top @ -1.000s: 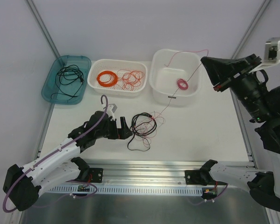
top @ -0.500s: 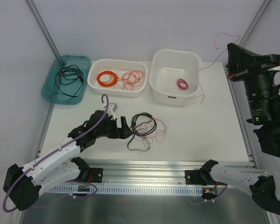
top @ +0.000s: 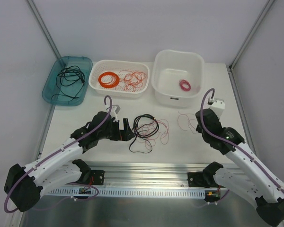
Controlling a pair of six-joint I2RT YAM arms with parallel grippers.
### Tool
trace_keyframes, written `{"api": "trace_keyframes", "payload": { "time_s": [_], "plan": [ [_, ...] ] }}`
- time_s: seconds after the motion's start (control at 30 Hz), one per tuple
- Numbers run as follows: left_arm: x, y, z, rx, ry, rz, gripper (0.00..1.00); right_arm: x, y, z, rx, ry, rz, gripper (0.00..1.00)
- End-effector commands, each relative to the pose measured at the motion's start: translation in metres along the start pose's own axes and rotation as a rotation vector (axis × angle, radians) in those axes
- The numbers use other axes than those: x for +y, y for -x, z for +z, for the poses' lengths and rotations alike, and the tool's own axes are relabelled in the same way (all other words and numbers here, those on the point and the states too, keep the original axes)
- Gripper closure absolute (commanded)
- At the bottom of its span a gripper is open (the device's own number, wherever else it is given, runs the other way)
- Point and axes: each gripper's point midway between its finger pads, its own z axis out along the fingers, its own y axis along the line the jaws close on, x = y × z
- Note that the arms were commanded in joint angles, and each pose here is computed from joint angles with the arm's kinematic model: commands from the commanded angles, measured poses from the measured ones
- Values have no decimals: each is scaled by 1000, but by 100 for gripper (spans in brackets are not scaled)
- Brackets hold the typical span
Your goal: Untangle the cables
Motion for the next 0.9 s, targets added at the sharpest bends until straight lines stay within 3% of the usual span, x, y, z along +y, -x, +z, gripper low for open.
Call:
{"api": "trace_keyframes", "payload": {
  "time_s": [0.0, 0.13, 0.27, 0.5, 0.73, 0.87],
  "plan": [
    [-6, 8, -1, -17, -14, 27, 1, -39, -57, 13, 127, -177, 95, 97],
    [-7, 7, -1, -12, -18, 24, 1, -43, -102, 31, 297, -205, 108, 94],
    [-6, 5, -2, -11, -19, 19, 1, -39, -111, 48, 374, -216, 92, 86],
    [-5, 0, -4, -7, -30, 9, 1, -15, -122, 69, 514, -152, 14, 61],
    [-5, 1, -7, -26, -37, 19, 1, 5, -105, 72, 496, -47, 1, 36],
    [-6, 1, -7, -21, -40, 20, 1, 9, -97, 77, 483, -33, -30, 35]
  ]
}}
